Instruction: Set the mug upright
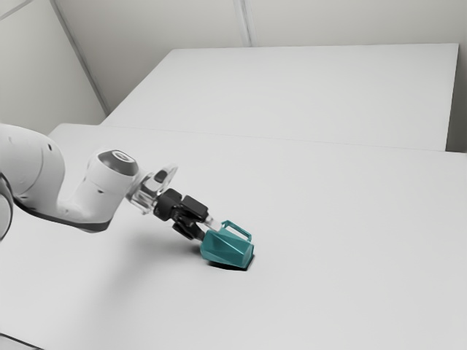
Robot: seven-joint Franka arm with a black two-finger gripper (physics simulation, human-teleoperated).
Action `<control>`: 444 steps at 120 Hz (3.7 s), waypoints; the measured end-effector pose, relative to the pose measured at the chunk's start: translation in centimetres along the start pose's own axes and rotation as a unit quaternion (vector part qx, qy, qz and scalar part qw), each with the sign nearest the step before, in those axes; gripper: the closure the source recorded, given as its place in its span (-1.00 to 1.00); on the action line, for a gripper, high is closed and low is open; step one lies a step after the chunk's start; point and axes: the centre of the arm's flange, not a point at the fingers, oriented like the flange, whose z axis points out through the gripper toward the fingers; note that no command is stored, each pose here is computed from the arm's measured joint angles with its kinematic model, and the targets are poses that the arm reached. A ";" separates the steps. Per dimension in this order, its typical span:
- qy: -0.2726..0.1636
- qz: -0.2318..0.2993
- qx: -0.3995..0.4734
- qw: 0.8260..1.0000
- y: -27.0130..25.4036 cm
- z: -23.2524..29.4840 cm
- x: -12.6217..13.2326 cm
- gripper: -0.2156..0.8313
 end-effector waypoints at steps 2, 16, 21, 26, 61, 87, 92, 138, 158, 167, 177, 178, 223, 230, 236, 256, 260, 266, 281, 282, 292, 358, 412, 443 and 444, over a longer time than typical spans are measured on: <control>0.000 0.000 -0.001 1.000 0.0 0.1 0.0 -0.44; 0.003 -0.001 -0.004 1.000 -0.1 0.3 0.1 -0.33; 0.004 -0.001 -0.005 1.000 -0.1 0.3 0.1 -0.25; 0.006 -0.001 -0.006 1.000 -0.1 0.3 0.1 -0.15; 0.011 -0.002 -0.011 1.000 -0.2 0.6 0.2 0.42; 0.013 0.001 -0.017 1.000 0.3 1.2 0.4 0.63; 0.012 0.003 -0.018 1.000 0.5 1.4 0.4 0.66; 0.036 0.016 -0.043 0.998 2.9 1.0 1.0 0.84; 0.048 0.038 -0.049 0.997 5.4 0.3 1.3 0.87; 0.054 0.049 -0.043 0.996 6.5 -0.1 1.5 0.87; 0.059 0.060 -0.031 0.996 7.5 -0.5 1.7 0.87; 0.059 0.061 -0.029 0.996 7.7 -0.5 1.7 0.87; 0.019 0.119 0.142 0.983 11.7 -6.8 2.9 0.88; 0.010 0.118 0.170 0.978 11.7 -7.5 3.4 0.88; 0.000 0.114 0.190 0.975 11.6 -7.6 3.7 0.88; -0.032 0.108 0.256 0.960 11.3 -7.5 5.0 0.87; -0.037 0.107 0.268 0.957 11.3 -7.4 5.4 0.87; -0.044 0.107 0.287 0.951 11.4 -7.4 5.9 0.87; -0.057 0.102 0.320 0.940 11.3 -6.9 6.8 0.87; -0.057 0.102 0.323 0.939 11.3 -6.9 6.8 0.87; -0.061 0.100 0.342 0.932 11.1 -6.4 7.2 0.86; -0.048 0.081 0.425 0.900 8.9 -6.7 8.5 0.86; -0.038 0.072 0.447 0.891 7.4 -5.9 10.5 0.86; -0.034 0.062 0.447 0.892 6.6 -5.4 10.7 0.86; -0.034 0.062 0.447 0.892 6.6 -5.4 10.7 0.86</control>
